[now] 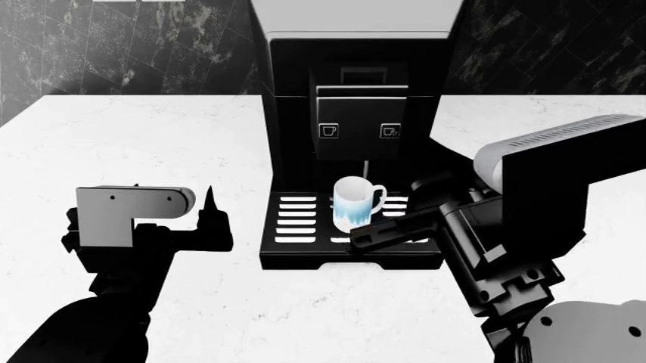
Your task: Press the button on the coffee machine to serve coffee.
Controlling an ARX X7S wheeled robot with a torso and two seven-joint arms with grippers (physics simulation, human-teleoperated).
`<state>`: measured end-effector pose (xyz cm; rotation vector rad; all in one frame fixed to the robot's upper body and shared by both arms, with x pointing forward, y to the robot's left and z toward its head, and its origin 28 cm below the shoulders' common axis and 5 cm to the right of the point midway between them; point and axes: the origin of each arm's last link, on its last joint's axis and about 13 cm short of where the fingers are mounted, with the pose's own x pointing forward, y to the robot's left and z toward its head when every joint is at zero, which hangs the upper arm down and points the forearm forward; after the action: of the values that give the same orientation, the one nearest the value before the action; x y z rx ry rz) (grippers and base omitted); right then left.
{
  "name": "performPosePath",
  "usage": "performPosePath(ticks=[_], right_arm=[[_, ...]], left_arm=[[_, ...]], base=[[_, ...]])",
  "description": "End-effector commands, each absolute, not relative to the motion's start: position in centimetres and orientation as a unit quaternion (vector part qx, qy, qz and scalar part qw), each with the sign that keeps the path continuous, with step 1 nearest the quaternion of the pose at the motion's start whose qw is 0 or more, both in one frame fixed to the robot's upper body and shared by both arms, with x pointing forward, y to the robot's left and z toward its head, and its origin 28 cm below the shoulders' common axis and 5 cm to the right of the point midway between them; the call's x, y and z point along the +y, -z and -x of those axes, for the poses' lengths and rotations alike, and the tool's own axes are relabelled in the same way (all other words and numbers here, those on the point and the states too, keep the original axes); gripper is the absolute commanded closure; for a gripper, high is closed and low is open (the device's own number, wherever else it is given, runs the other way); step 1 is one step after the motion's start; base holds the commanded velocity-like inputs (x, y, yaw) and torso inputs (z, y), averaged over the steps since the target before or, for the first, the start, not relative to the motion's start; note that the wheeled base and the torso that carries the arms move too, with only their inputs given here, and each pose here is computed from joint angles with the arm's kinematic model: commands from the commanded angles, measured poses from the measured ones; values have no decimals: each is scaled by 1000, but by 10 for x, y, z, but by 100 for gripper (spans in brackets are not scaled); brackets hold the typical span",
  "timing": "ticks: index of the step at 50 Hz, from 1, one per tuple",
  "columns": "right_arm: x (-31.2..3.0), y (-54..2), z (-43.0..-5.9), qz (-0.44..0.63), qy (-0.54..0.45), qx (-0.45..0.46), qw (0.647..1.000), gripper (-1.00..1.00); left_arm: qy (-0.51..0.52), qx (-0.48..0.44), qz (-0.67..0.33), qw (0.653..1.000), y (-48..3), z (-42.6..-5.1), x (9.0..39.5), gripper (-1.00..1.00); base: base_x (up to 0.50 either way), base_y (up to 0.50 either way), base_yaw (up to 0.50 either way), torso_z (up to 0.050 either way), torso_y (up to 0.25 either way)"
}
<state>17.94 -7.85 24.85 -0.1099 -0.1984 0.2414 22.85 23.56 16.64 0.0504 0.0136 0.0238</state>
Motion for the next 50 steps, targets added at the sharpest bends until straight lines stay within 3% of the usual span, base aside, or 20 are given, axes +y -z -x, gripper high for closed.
performPosePath(ticks=[1, 28, 29, 50], right_arm=[[-88, -252, -168, 56, -96, -109, 988, 100], [-118, -212, -169, 46, -15, -50, 998, 100], [-118, -210, -170, 45, -14, -48, 998, -100], [-130, -185, -178, 33, 11, -18, 999, -100]], left_arm=[[-2, 1, -9, 1000, -167, -229, 235, -100], [-2, 4, -9, 1000, -164, -229, 234, -100], [-2, 4, -10, 1000, -164, -228, 235, -100], [-5, 13, -11, 1000, -154, -229, 236, -100]], base=[[0, 0, 0, 0, 0], [0, 0, 0, 0, 0], [0, 0, 0, 0, 0], [0, 0, 0, 0, 0]])
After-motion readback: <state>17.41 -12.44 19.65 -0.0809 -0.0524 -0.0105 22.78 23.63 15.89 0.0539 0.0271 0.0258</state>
